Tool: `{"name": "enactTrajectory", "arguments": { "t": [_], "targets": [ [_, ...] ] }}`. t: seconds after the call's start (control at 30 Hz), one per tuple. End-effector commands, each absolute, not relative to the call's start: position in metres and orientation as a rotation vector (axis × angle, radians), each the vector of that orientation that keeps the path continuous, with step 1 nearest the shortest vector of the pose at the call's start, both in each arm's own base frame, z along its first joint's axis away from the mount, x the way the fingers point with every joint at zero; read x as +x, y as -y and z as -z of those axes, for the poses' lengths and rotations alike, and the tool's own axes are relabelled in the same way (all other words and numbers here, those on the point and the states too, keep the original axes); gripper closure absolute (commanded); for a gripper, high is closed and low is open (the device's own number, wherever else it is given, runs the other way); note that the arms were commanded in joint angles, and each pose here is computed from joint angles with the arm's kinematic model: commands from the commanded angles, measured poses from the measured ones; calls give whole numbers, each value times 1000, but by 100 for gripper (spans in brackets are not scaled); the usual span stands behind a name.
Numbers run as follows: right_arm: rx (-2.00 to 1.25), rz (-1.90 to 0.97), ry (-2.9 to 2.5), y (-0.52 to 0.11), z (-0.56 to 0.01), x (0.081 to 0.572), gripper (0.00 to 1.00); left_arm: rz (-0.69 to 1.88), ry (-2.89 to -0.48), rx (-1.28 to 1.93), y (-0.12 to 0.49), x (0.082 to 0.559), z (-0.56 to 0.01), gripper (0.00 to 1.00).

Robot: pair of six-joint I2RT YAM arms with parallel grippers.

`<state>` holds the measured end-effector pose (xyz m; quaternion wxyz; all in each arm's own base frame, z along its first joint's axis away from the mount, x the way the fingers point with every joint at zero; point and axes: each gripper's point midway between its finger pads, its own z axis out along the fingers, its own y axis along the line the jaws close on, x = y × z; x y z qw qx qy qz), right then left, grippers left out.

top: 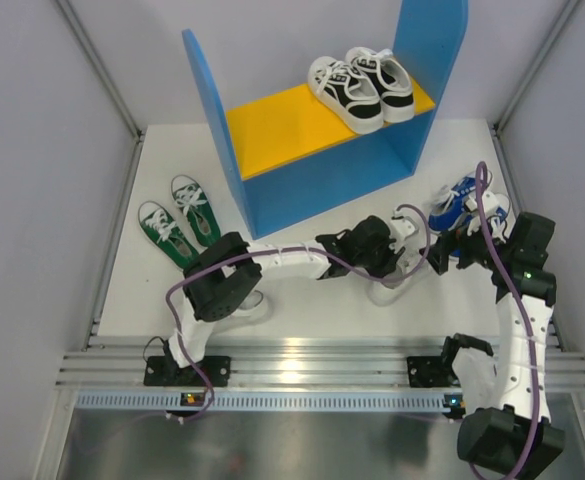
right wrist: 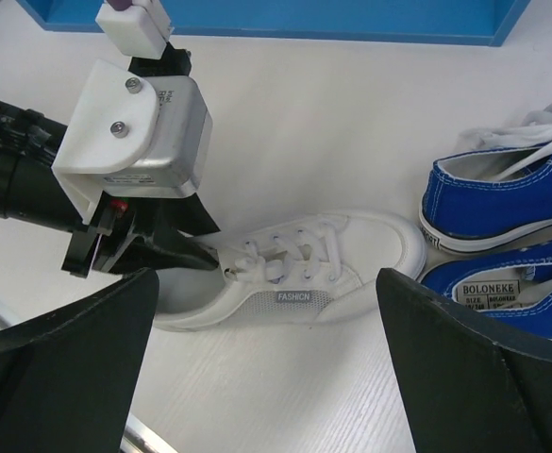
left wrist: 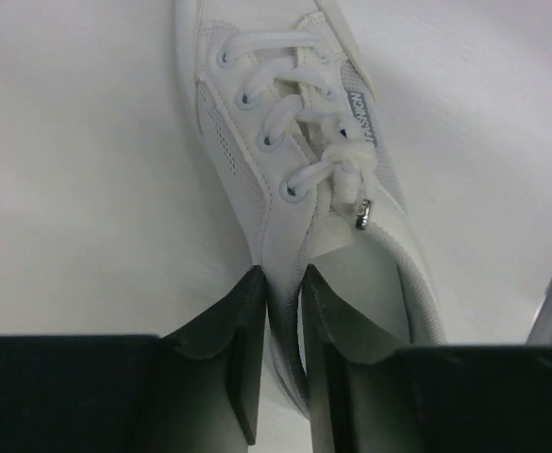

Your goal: Place and organize the shoes onto the shoe shelf

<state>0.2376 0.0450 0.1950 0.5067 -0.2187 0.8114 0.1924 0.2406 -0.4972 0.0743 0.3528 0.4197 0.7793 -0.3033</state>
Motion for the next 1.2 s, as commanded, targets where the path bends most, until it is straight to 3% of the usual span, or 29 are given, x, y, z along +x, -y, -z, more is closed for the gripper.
{"name": "enactTrajectory", "arguments": {
  "t": [0.0,0.07,0.1,0.23,0.37,0.57,0.83,1.17],
  "targets": [
    [-571,-438,-1878,-45,-212,243,1,818,-1916,1084,516,248,-93,76],
    [-570,-443,-1883,-45,-210,243,1,823,-1924,1076,516,248,-88,87],
    [-566,-440,-1886,-45,-210,243,1,835,-1936,1049,516,248,-89,100],
    [-563,-424,-1891,-41,-209,243,1,872,-1956,889,508,249,-111,100],
    [-560,-462,-1881,-46,-211,242,1,898,-1999,554,479,255,-159,100],
    [-599,-594,-2000,-63,-223,244,4,984,-2082,30,439,250,-172,100],
    [-634,-695,-2217,-121,-205,255,10,992,-1982,-317,429,256,-192,100],
    [-599,-465,-2223,-140,-184,267,14,960,-1889,-656,416,270,-201,100]
  ]
}}
